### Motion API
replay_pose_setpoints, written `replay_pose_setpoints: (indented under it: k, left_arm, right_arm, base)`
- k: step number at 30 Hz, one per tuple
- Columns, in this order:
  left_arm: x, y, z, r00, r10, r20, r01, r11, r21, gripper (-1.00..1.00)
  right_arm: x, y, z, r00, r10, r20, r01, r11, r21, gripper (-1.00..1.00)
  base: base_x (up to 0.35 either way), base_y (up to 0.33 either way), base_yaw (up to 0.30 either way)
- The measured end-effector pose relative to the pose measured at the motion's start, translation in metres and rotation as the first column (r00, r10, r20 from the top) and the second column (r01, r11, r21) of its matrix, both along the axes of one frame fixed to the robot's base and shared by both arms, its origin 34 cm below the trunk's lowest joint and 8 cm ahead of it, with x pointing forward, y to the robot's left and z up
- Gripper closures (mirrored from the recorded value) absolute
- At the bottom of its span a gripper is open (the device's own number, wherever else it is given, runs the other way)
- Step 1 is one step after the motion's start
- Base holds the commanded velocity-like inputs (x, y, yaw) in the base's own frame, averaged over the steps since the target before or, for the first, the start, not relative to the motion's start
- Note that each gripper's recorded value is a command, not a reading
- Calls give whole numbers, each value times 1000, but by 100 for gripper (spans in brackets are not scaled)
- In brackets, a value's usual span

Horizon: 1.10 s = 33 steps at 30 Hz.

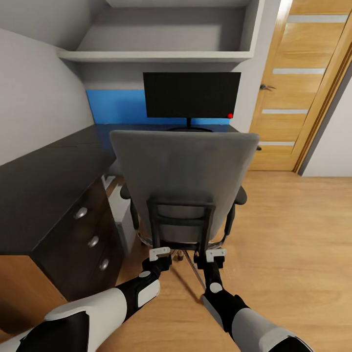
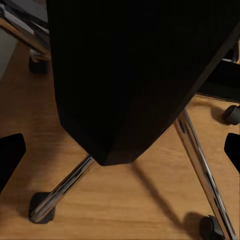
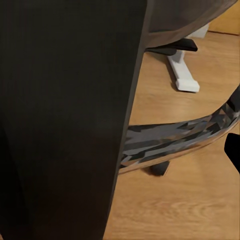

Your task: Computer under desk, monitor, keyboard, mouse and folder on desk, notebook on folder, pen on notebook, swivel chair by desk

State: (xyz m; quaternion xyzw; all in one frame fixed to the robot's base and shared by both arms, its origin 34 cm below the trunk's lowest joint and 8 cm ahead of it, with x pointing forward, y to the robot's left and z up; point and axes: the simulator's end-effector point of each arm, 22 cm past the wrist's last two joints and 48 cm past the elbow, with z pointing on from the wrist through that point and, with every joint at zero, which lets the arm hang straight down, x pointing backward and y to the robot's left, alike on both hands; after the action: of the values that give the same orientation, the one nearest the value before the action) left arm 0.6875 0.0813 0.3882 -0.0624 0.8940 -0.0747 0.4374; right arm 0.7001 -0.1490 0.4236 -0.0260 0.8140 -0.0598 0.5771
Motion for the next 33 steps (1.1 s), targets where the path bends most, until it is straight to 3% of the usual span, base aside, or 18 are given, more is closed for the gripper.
replay_pose_setpoints:
  k: [33]
  left_arm:
    - [0, 1, 0, 1000, 2, -1, -2, 1000, -1, -100]
  right_arm:
    - [0, 0, 0, 1000, 1, 2, -1, 1000, -1, -100]
  base:
    - [329, 0, 0]
